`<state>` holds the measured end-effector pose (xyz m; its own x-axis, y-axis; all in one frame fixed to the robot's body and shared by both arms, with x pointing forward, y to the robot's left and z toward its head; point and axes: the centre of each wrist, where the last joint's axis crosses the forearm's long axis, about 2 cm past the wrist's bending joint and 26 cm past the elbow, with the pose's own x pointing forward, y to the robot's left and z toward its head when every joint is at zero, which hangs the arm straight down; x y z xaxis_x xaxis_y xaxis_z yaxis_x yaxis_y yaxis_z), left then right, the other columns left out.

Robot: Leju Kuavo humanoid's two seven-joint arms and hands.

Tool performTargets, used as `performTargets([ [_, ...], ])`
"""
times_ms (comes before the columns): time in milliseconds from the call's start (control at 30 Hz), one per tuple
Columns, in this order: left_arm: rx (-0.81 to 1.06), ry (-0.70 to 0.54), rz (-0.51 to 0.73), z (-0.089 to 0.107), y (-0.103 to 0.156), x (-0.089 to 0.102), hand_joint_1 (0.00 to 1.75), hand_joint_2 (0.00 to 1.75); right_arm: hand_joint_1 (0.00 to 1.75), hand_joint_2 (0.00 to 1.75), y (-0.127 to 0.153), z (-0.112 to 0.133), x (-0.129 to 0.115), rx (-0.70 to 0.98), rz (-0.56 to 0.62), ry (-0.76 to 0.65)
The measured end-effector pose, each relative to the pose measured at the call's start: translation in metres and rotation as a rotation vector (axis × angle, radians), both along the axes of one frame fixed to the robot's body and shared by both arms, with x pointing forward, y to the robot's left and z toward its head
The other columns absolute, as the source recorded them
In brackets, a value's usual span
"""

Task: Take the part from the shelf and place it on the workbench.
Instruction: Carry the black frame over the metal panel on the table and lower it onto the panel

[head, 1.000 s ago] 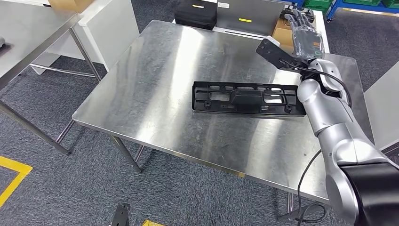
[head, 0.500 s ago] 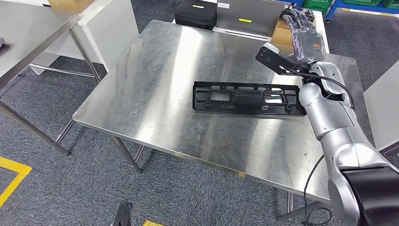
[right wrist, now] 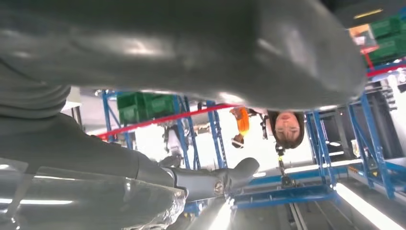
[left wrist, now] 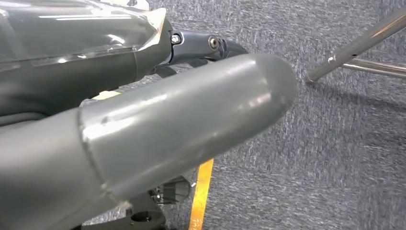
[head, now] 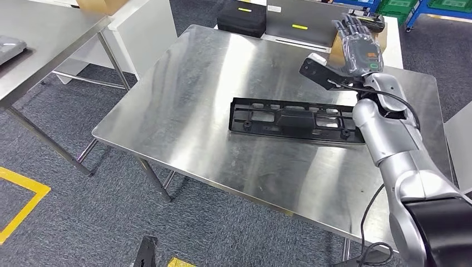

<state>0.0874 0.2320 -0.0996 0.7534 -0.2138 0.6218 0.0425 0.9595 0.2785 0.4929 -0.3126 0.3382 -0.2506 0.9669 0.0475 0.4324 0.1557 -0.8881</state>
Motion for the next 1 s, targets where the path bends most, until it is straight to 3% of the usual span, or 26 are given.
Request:
performTargets([
  [633,-0.001,-0.002,0.004,0.000,0.001,0.001,0.00,0.00,0.00,0.00,0.011,0.008,0.002,-0.018,0.023,-0.005],
  [1000,-0.010,0.007,0.002,0.000,-0.001,0.000,0.00,0.00,0.00,0.00,0.009,-0.002,0.002,-0.040,0.014,0.023],
])
